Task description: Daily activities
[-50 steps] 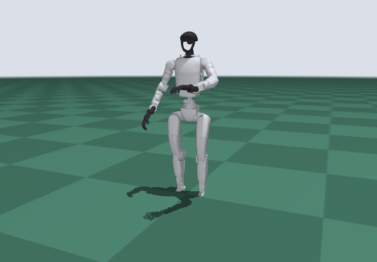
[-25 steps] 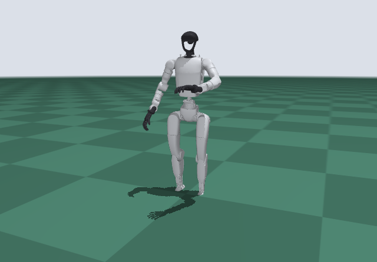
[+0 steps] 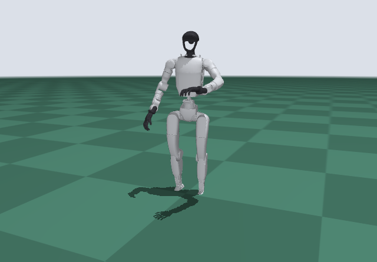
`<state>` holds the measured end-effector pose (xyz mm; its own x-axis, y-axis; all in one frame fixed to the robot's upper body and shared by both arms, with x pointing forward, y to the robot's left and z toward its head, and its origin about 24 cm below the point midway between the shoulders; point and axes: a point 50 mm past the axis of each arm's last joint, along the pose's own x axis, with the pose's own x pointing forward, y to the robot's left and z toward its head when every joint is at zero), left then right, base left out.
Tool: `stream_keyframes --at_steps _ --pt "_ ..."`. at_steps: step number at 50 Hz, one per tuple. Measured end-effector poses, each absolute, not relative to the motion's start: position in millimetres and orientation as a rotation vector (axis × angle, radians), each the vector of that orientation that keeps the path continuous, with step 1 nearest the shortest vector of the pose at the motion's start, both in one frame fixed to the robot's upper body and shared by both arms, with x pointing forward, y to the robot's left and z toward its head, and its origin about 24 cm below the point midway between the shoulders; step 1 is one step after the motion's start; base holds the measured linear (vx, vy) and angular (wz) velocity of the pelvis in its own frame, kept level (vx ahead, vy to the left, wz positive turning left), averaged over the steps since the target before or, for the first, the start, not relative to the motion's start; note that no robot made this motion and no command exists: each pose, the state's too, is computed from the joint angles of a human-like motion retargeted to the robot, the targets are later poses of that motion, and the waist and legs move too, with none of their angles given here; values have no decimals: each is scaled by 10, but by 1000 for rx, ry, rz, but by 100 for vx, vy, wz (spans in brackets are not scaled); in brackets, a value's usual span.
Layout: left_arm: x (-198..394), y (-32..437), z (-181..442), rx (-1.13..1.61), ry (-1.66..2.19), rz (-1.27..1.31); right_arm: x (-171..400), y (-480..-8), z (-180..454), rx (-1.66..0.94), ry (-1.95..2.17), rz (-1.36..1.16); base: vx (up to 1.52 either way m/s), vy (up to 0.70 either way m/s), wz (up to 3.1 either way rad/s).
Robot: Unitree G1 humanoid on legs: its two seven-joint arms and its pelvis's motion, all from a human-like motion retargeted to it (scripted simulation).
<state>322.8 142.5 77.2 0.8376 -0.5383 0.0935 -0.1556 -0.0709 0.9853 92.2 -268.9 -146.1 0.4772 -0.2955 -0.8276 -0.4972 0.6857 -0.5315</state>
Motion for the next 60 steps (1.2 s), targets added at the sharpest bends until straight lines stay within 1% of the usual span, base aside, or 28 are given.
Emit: stream_keyframes --at_steps 5,10,26,32,38,43,49,55,60 --pt "3179 1615 663 1643 -460 -376 944 -2636 -1468 -842 1088 176 0 0 0" --pt "3132 1810 629 1598 -386 -350 984 -2563 -1473 -830 1064 201 0 0 0" --pt "2846 2662 622 1269 -126 -19 1276 -2307 -1429 -798 935 252 0 0 0" --pt "2591 2949 348 1148 71 42 1350 -2242 -1419 -814 912 307 0 0 0" --pt "2206 3148 -172 1032 377 34 1395 -2204 -1423 -849 912 380 0 0 0" --pt "1767 3211 -677 929 680 -5 1457 -2180 -1421 -867 920 425 0 0 0" --pt "1204 3155 -1149 793 1011 -54 1559 -2121 -1417 -850 932 446 0 0 0" --pt "786 3003 -1403 666 1220 -85 1524 -2138 -1449 -816 985 430 0 0 0" --pt "617 2871 -1501 594 1290 -94 1515 -2171 -1453 -798 1002 396 0 0 0"
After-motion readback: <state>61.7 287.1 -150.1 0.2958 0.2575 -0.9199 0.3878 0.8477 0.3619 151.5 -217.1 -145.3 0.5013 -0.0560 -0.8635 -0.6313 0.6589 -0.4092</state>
